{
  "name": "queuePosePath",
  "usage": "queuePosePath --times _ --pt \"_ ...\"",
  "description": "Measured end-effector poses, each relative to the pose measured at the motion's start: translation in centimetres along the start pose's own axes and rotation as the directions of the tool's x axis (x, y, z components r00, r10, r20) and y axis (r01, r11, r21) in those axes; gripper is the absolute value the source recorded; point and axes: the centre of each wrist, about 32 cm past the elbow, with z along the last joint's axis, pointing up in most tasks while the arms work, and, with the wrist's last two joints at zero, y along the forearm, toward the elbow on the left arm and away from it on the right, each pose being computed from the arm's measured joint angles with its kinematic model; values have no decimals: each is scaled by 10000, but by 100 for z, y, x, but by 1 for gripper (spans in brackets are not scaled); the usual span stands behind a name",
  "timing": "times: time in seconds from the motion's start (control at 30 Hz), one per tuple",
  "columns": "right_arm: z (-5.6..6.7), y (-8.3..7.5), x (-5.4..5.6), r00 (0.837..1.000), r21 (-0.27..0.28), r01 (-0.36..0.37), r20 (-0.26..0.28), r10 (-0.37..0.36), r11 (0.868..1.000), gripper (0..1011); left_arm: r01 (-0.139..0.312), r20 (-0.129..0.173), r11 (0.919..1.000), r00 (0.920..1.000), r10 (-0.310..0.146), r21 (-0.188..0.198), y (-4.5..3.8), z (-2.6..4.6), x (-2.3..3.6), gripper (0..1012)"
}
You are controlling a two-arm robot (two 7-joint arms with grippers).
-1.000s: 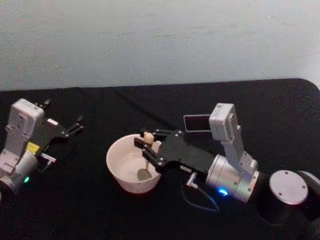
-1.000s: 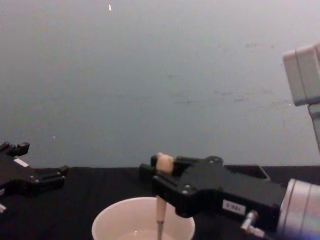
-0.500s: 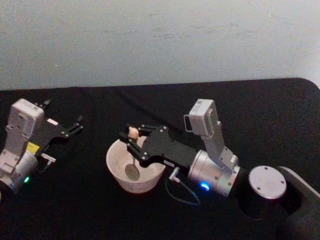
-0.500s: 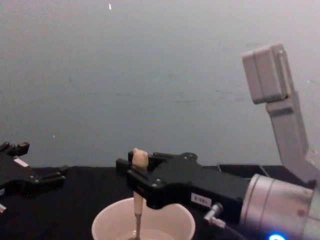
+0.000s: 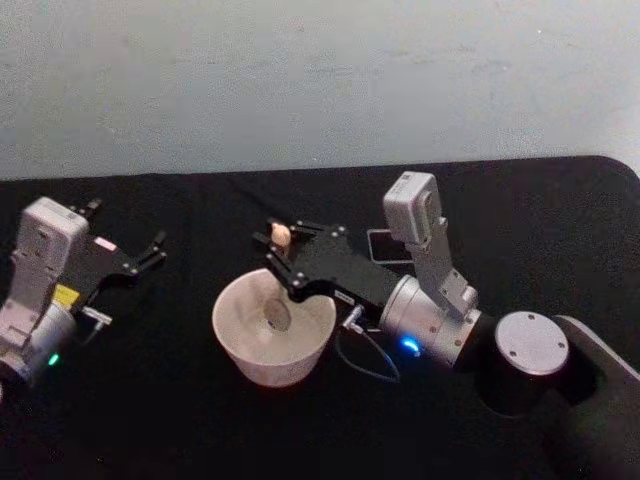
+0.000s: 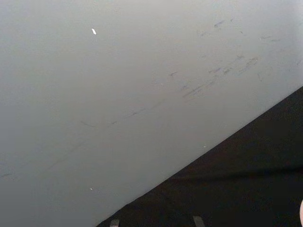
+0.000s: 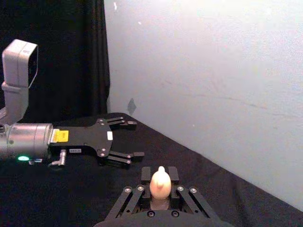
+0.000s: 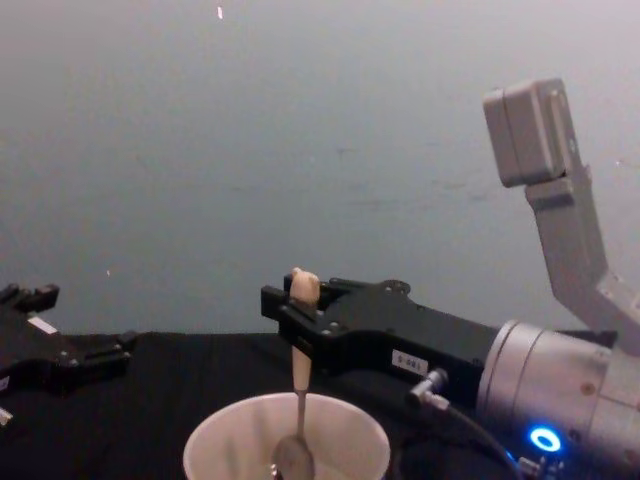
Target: Pick up the stirring spoon with one hand, stir inside the cup, then place it back in its original position.
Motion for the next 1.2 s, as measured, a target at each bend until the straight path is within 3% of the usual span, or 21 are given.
queuePosePath --times 0.6,0.83,0.9,1.2 --pt "83 -89 44 9998 262 -36 175 31 9997 214 0 0 10000 10000 0 0 0 0 0 1001" --pt "296 -233 103 9990 998 -340 316 310 9944 214 0 0 10000 10000 0 1 0 0 0 1001" --pt "407 -304 143 9988 1301 -346 400 296 9909 214 0 0 10000 10000 0 0 0 0 0 1001" --pt "680 -503 287 9982 1843 -65 595 -46 9829 214 0 0 10000 10000 0 0 0 0 0 1001"
